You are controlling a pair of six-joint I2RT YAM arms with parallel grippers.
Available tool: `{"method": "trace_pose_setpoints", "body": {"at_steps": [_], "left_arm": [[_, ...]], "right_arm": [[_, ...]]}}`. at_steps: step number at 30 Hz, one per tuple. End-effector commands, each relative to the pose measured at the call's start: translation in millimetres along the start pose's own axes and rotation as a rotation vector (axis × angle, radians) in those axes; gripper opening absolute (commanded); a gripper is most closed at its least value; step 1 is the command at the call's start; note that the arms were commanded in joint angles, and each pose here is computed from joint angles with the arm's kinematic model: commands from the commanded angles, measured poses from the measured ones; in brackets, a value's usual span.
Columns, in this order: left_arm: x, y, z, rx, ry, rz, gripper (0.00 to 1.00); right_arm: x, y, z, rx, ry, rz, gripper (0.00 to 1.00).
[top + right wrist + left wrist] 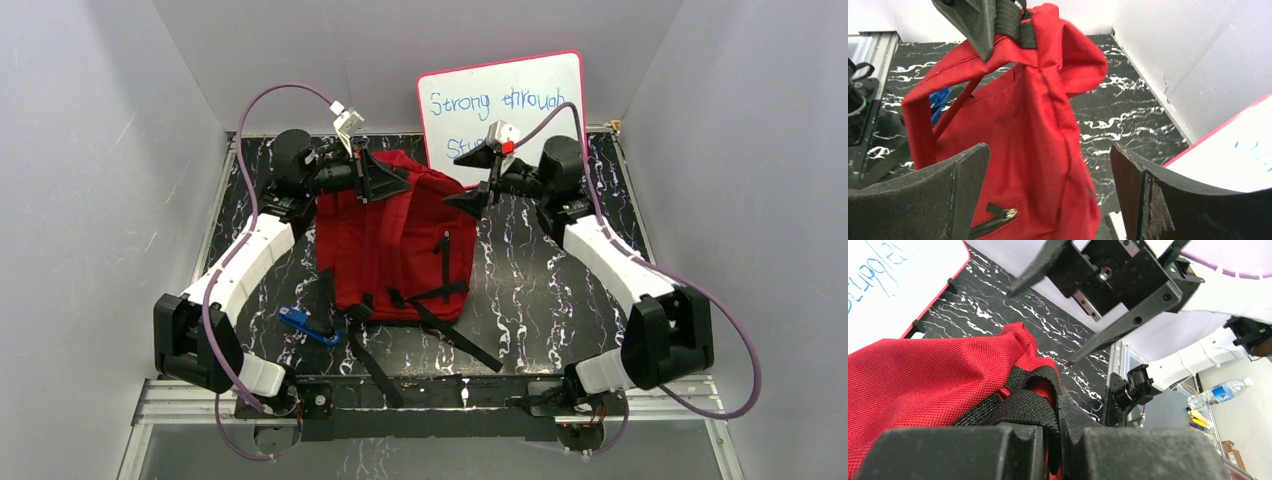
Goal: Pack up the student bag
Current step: Pick up the student bag at the center of the board.
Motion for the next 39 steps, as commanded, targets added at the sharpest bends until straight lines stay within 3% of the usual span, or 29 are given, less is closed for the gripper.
{"method": "trace_pose_setpoints", "body": {"at_steps": [1, 12, 16, 19, 22, 24, 29, 31, 35, 39], "left_arm": [[33.8, -12.6, -43.5, -0.121, 0.186, -0.066, 0.00], [32.6, -15.0, -50.8, -0.126, 0.209, -0.063, 0.00], [31.8, -15.2, -51.2, -0.121, 0.211, -0.062, 0.00], [29.7, -15.8, -48.7, -0.092, 0.208, -0.058, 0.00], [29.1, -18.5, -43.4, -0.001, 0.201, -0.061, 0.00], [28.1, -22.0, -37.9, 0.089, 0.185, -0.059, 0.09], [38.1, -42.4, -27.7, 0.383, 0.175, -0.090, 0.49], [45.2, -56.1, -27.7, 0.507, 0.182, -0.116, 0.59], [61.7, -95.2, -35.0, 0.784, 0.187, -0.206, 0.68], [73.4, -132.2, -45.8, 1.005, 0.178, -0.289, 0.69]], "right_arm": [[39.6, 15.3, -3.9, 0.151, -0.227, -0.062, 0.99], [-1.2, 67.4, -3.2, 0.353, -0.090, 0.058, 0.94], [-10.2, 75.1, -5.6, 0.351, -0.065, 0.071, 0.85], [-7.6, 78.2, -9.0, 0.333, -0.045, 0.066, 0.60], [1.0, 80.0, -9.3, 0.318, -0.039, 0.046, 0.23], [9.3, 81.8, -10.4, 0.281, -0.042, 0.025, 0.00], [45.2, 91.9, -10.5, 0.127, -0.093, -0.048, 0.00], [67.0, 98.2, -6.9, 0.076, -0.140, -0.098, 0.00], [111.8, 114.5, -3.8, -0.011, -0.212, -0.198, 0.00], [148.2, 132.4, -10.9, -0.133, -0.264, -0.304, 0.00]]}}
Point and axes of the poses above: each gripper's point midway between its finger pads, its own y axis out along the fingers, its own z axis along the line the jaws close on, x = y × z, the point moved 6 cm from there along -y, back along the fingers, and after that the axes turned 11 degrees about y, right-handed, at the moved point
